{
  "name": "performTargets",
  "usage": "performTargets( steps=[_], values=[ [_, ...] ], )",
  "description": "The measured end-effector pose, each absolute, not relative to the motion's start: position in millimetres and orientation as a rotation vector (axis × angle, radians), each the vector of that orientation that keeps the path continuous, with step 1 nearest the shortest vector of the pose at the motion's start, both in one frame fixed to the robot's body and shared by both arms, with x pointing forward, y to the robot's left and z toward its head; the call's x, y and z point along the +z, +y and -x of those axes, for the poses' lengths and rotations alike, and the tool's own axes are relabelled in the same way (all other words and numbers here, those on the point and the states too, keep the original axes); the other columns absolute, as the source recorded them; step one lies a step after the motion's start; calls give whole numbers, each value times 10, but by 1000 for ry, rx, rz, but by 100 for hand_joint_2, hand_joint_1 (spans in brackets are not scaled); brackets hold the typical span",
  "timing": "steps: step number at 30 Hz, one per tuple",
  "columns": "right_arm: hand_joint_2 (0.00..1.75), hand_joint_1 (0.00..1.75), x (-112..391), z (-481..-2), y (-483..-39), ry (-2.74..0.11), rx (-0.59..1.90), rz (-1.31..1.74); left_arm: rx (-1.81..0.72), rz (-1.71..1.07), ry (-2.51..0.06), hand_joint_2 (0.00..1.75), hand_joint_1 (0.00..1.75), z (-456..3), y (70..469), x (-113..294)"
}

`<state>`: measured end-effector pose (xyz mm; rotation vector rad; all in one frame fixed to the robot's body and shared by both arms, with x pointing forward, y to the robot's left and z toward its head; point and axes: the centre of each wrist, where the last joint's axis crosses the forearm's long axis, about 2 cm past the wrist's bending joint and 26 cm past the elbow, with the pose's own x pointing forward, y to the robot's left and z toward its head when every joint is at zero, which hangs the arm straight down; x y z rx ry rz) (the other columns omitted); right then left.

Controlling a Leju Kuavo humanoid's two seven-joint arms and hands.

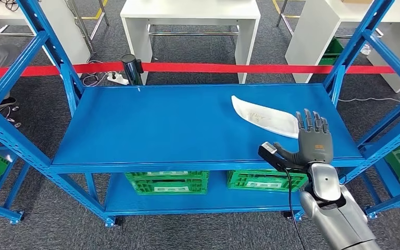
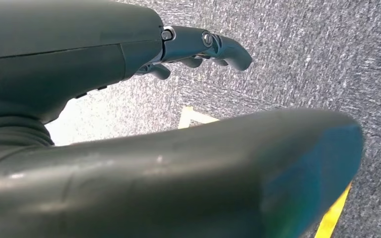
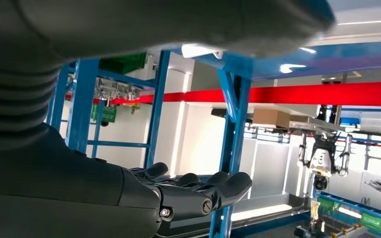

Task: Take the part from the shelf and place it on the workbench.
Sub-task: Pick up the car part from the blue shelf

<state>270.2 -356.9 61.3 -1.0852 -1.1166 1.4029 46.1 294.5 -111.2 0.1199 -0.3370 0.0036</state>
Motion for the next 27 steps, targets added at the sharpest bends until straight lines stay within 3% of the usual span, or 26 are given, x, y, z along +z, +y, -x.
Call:
performTargets(
  steps=[21, 25, 27],
  values=[
    [0, 0, 664, -2806, -3482, -1138, 1383, 1080, 13, -120, -345, 0, 0, -492, 2939, -1109],
    [175, 0, 637, -2797, -3452, -1141, 1388, 1059, 16, -120, -343, 0, 0, -476, 2938, -1111],
    [175, 0, 629, -2797, -3438, -1142, 1388, 1041, 16, -121, -345, 0, 0, -468, 2946, -1112]
  ],
)
